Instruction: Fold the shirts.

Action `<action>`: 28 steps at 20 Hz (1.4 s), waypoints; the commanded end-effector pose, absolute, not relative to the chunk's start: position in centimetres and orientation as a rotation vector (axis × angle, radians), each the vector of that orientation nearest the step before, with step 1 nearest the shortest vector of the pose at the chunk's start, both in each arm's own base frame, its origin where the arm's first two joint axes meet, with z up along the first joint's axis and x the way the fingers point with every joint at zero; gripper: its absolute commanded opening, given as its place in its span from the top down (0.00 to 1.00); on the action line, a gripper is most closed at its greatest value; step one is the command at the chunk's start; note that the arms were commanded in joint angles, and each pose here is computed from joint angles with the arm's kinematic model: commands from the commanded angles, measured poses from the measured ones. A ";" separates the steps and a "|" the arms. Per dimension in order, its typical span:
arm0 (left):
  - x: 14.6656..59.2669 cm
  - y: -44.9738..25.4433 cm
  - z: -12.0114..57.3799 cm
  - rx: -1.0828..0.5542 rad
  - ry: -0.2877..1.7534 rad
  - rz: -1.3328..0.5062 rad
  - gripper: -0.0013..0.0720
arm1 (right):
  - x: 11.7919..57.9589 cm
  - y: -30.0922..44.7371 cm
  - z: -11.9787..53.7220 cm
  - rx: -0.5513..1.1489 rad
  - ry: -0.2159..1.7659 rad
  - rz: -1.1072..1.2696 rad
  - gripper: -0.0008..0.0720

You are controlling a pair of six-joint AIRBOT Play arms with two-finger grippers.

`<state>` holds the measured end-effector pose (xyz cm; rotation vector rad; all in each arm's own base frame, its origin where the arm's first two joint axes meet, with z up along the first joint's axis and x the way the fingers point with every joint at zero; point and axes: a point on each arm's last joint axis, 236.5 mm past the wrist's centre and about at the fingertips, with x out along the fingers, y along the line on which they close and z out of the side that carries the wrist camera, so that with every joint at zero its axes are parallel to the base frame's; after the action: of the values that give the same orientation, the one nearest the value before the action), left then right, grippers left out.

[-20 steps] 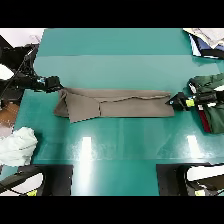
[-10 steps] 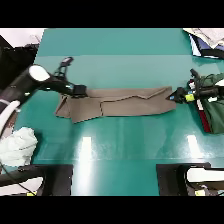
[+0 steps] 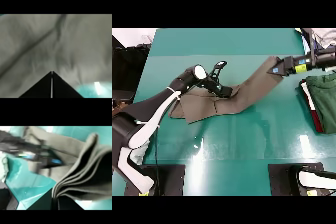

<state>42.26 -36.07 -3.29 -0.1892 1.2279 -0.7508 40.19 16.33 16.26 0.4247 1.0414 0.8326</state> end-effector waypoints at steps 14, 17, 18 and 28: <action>43.3 -34.3 -2.4 -0.040 1.283 -0.764 0.95 | 39.4 28.3 22.7 0.253 0.939 1.085 0.97; 46.0 -28.8 3.1 0.026 1.208 -0.685 0.95 | 39.6 31.5 21.0 0.236 0.976 1.139 0.97; 47.1 -25.5 5.5 0.058 1.165 -0.620 0.95 | 39.5 32.9 20.1 0.233 0.997 1.158 0.97; 44.3 0.1 26.1 0.073 0.795 -0.074 0.95 | 36.8 49.2 6.7 0.190 1.059 1.280 0.94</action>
<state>46.46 -4.68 22.27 0.0770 0.8665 -0.1904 37.51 44.55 10.36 0.2029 1.0930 1.2613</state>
